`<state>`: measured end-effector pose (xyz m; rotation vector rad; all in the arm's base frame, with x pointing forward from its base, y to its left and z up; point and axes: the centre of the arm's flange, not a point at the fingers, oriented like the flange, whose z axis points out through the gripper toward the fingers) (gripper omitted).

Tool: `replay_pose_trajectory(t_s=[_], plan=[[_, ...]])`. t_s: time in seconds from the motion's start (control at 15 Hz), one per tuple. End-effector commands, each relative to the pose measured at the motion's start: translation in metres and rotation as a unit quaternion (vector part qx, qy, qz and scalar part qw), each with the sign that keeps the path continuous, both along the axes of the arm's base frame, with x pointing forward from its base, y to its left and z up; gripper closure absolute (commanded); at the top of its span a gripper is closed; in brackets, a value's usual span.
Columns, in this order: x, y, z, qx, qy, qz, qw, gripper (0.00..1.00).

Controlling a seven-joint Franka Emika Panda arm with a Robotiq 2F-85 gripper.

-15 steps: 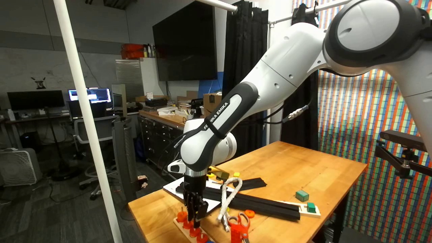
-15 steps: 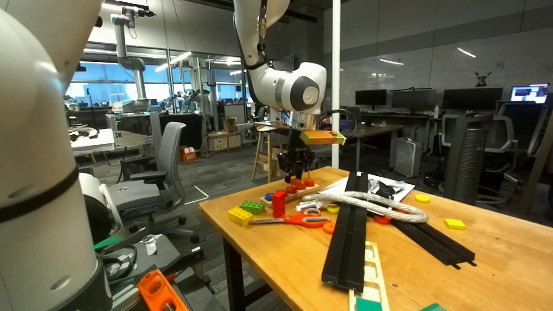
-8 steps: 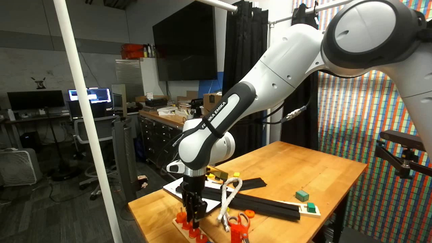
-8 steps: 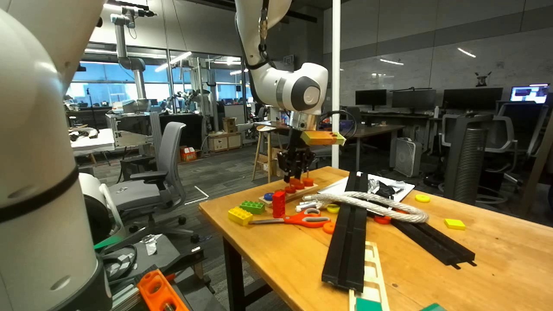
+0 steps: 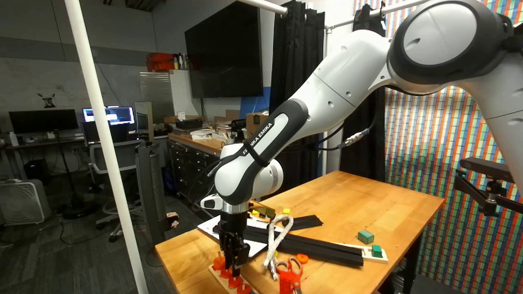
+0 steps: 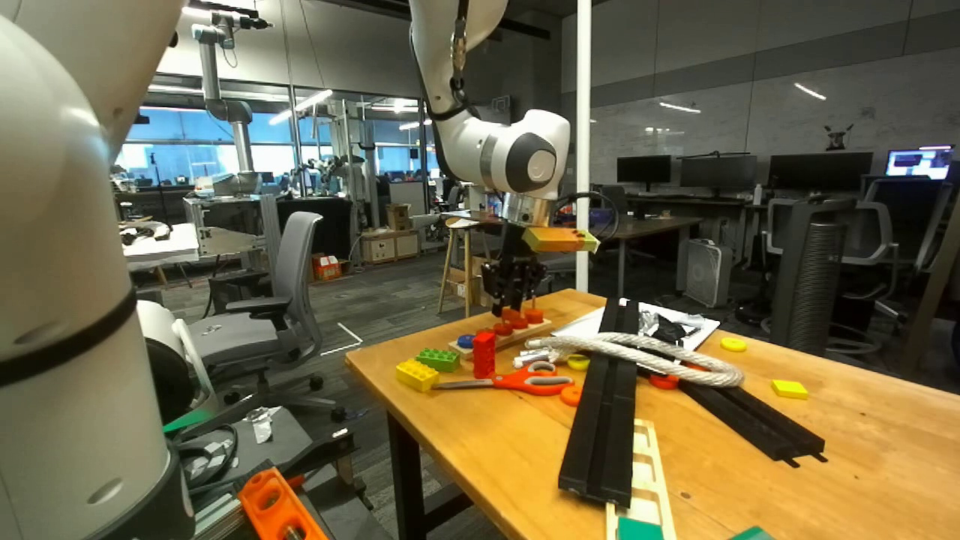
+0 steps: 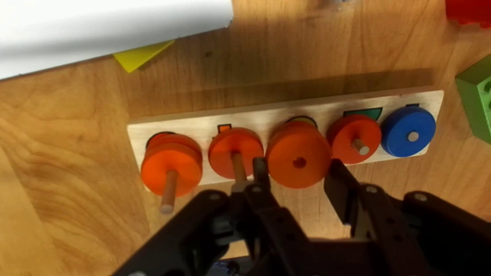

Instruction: Pick up the orange token from the table and put it on the wooden holder.

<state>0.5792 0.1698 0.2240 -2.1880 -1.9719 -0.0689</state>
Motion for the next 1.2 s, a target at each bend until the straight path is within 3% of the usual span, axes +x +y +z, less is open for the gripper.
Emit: replay_pose_trajectory(t_s=[0.0,1.13], plan=[[0.005,0.004,-0.001,0.015,0.008,0.004,0.9998,0.77],[-0.001,0.015,-0.001,0.018,0.011,0.009,0.9997,0.77]])
